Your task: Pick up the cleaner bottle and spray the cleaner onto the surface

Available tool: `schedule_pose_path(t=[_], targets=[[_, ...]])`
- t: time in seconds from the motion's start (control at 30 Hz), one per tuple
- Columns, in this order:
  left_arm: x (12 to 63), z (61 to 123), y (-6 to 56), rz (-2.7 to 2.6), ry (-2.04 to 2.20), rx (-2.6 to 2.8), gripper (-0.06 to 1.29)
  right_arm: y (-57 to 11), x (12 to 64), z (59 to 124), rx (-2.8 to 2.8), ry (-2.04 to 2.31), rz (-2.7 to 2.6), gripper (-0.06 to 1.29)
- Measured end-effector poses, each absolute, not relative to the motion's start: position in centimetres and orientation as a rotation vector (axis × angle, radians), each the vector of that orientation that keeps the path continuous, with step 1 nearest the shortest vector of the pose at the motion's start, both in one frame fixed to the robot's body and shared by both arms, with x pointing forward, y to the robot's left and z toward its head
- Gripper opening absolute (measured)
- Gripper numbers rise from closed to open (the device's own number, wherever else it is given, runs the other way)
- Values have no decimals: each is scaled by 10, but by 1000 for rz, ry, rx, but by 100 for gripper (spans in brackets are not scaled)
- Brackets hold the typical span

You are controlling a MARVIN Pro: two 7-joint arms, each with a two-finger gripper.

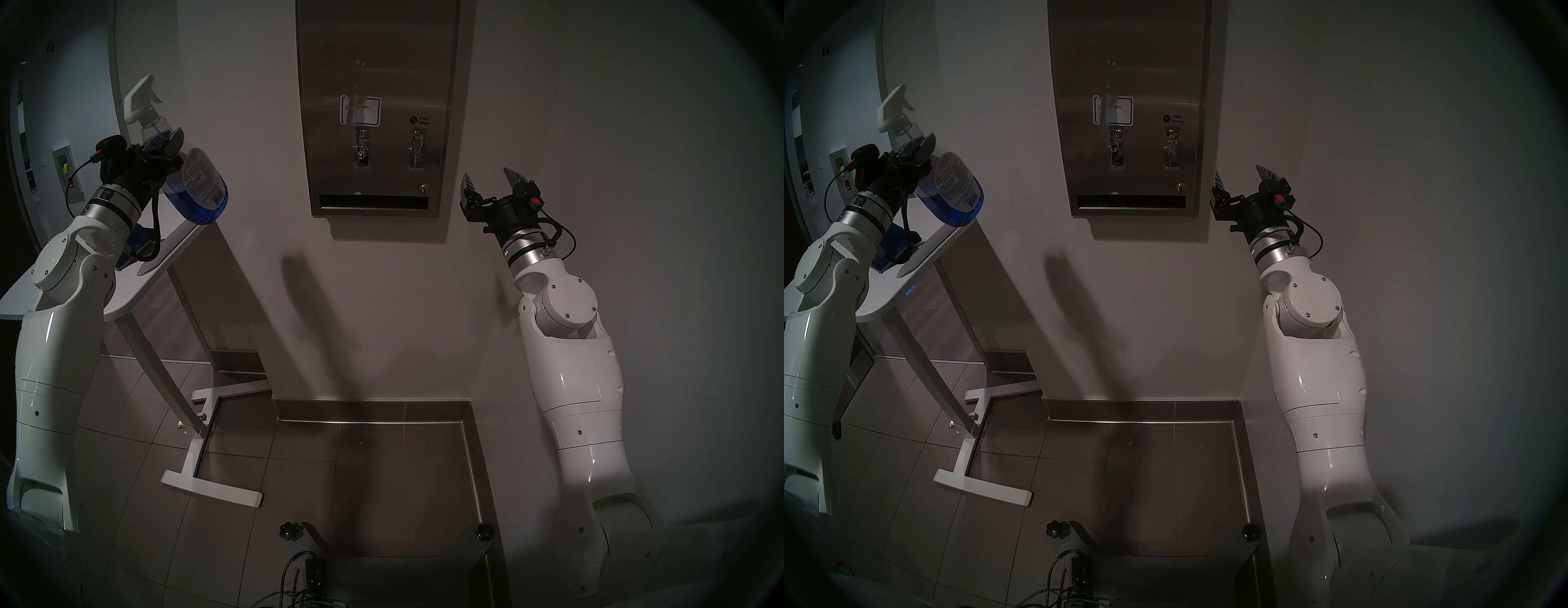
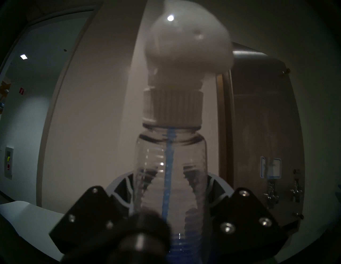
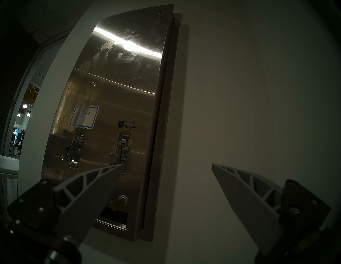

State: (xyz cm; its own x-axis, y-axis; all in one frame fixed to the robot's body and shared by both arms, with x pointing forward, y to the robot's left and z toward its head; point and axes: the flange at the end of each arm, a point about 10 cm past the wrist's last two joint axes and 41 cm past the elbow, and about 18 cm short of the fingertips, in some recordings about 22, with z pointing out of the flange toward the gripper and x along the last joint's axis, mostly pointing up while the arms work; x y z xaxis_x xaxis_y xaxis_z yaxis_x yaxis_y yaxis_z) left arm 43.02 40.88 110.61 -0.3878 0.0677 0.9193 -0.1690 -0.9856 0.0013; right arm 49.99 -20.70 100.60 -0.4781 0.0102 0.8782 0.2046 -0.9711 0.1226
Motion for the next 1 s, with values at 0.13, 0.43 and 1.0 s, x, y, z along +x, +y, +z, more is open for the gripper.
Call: schedule_pose_path(t=[0.13,0.43,1.0], targets=[[427,1110,395,2457,-221,1698,44,-207,500,1006,-1539,-321,-2587,123],[422,1117,360,2378,-339,1763,44,-207,500,1006,-1539,-321,-2587,123],[425,1126,301,2317,-349,1776,44,-207,500,1006,-1539,-322,-2588,123]])
